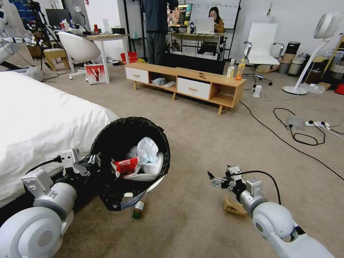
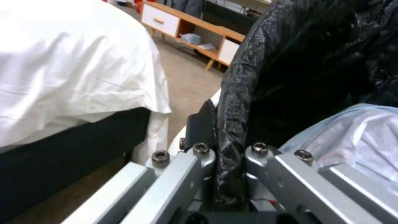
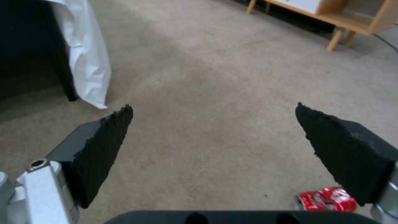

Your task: Pick up the trash bin and place the garbage on the floor into it.

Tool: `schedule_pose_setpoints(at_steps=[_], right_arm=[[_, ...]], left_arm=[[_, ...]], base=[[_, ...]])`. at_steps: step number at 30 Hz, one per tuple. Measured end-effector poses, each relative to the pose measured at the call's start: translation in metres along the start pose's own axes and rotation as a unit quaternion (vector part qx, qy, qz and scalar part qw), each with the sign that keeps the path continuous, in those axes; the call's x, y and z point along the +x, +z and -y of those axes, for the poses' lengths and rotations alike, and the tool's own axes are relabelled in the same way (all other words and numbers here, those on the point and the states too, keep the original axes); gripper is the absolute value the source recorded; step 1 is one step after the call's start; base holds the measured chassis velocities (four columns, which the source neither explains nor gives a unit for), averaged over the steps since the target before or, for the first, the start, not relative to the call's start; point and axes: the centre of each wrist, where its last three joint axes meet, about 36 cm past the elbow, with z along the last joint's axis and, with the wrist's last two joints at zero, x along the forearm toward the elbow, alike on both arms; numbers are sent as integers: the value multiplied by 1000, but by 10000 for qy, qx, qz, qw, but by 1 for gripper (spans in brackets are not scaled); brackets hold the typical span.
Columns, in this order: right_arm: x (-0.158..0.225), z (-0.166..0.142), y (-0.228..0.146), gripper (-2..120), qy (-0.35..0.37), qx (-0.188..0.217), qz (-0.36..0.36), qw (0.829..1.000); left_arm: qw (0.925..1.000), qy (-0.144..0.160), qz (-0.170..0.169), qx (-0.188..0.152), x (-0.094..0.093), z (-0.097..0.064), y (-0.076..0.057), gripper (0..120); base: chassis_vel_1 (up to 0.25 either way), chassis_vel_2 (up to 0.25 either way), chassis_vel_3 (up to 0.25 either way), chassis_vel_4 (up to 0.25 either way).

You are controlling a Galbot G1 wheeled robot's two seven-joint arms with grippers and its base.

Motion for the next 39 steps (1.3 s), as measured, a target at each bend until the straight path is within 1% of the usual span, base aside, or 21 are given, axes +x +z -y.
schedule_pose_setpoints(at_steps=[15, 29, 39], right_arm=[[-4, 4, 6, 100, -33, -8, -68, 10000], [-11, 5, 11, 100, -254, -140, -125, 9995], [-18, 5, 19, 100, -434, -213, -207, 9986]], left_arm=[[10000, 46, 23, 18, 2, 4, -1, 2], [9999, 54, 102, 30, 4, 5, -5, 2], [9999, 124, 67, 71, 5, 6, -5, 2]], base=[[74, 72, 74, 72], [0, 0, 0, 0], [0, 0, 0, 0]])
